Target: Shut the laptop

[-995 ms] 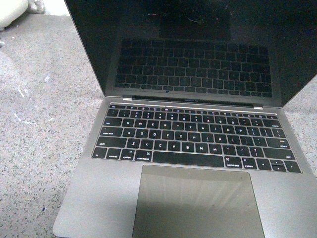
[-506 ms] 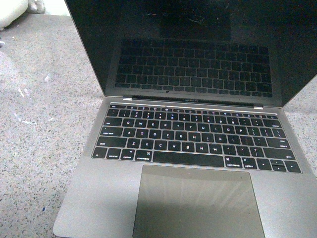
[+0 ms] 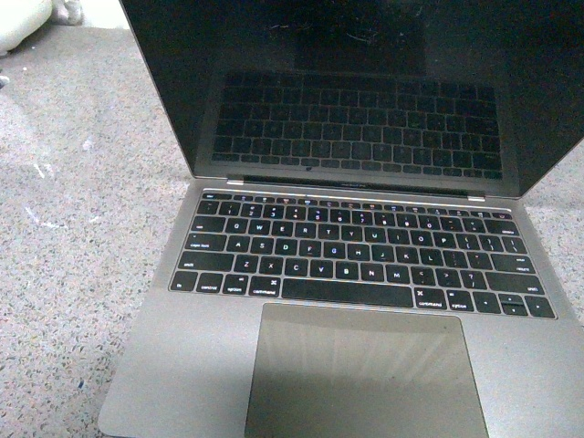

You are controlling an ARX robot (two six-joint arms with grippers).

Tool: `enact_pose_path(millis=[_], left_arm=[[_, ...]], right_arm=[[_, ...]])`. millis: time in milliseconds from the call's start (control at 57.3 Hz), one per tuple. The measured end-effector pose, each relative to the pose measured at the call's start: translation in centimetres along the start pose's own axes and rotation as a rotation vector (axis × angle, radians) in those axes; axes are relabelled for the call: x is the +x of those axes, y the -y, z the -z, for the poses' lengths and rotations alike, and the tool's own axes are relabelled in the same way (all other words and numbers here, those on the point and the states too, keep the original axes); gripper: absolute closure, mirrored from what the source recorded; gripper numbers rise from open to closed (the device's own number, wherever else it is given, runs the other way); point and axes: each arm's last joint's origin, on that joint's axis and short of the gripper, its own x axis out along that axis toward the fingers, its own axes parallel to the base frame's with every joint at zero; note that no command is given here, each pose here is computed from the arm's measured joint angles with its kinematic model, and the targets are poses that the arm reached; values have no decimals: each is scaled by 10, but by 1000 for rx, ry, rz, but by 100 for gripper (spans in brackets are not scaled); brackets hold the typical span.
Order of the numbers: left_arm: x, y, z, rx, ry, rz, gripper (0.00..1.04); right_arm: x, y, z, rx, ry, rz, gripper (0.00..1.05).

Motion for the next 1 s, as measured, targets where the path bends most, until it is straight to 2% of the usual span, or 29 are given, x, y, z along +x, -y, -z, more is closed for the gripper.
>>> enact_pose_path(millis=[35,105,192,262,471,646,855,995], left_arm=[[0,0,0,-12,-6,12,101],[1,-1,4,-149,-147,134,101],[2,-3,10,-368,-251,163,101],[1,-3,8,-435,-238,164,101],[2,0,-6,-451,-188,176,101],[10,7,-55,-452,-68,225,101],[45,20,-126,-412,59,305,101],[78,33,-155,-355,36,372,101]], right_arm=[[0,0,-3,6,39,38,103],[-2,0,-14,29,167,131,104],[-3,-2,-20,42,228,141,104],[-3,-2,-21,44,232,141,104],[-1,-5,-24,14,240,104,104],[9,-5,-46,-33,275,39,104],[51,2,-111,-150,341,-54,104],[92,3,-143,-188,298,-122,104]])
